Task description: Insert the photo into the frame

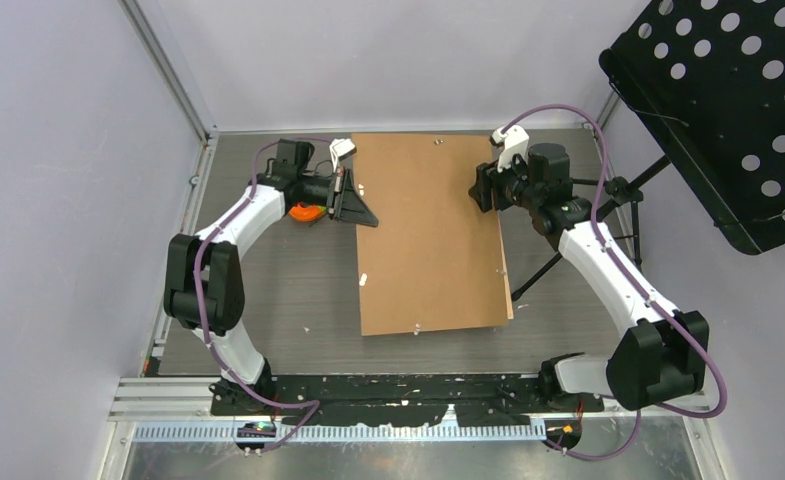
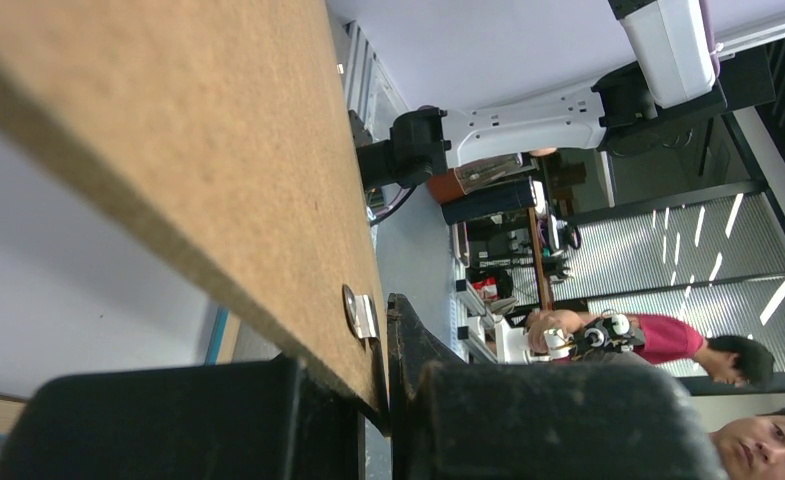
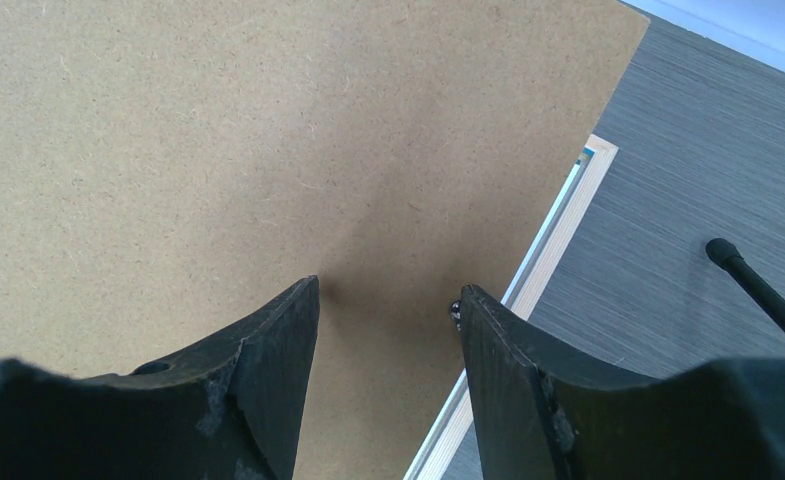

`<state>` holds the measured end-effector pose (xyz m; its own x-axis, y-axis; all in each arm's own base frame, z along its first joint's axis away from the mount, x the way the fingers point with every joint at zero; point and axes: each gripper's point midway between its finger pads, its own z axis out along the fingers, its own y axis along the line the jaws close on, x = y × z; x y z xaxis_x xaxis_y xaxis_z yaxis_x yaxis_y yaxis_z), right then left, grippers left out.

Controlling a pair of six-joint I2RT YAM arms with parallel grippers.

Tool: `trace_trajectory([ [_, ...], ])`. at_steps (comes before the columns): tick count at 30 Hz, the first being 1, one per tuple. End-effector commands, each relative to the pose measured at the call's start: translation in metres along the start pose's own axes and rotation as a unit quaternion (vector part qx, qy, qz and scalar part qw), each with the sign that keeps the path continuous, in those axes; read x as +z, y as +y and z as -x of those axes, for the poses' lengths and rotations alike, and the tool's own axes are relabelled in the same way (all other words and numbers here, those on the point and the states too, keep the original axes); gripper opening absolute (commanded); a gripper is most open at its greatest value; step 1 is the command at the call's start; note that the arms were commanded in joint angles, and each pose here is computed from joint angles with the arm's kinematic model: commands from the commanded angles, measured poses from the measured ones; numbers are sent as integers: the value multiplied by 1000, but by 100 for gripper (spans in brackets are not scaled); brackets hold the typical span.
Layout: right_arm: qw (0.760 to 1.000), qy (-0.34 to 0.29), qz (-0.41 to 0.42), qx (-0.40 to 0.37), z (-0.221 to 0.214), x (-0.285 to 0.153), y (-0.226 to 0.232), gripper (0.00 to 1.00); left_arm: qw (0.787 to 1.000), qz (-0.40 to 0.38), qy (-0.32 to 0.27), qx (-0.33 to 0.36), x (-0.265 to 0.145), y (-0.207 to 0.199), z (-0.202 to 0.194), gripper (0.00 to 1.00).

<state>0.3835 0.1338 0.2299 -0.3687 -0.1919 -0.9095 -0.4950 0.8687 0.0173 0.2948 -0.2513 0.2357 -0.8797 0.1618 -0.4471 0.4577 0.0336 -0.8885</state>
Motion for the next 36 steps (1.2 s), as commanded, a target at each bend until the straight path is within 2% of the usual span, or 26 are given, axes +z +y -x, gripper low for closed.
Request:
trace_trajectory([
  [1, 1000, -19, 15, -13, 9, 3, 0, 60, 997, -55, 16, 53, -4, -36, -5, 0],
  [36, 999, -6, 43, -9, -8, -16, 6, 60, 997, -47, 12, 57, -4, -36, -4, 0],
])
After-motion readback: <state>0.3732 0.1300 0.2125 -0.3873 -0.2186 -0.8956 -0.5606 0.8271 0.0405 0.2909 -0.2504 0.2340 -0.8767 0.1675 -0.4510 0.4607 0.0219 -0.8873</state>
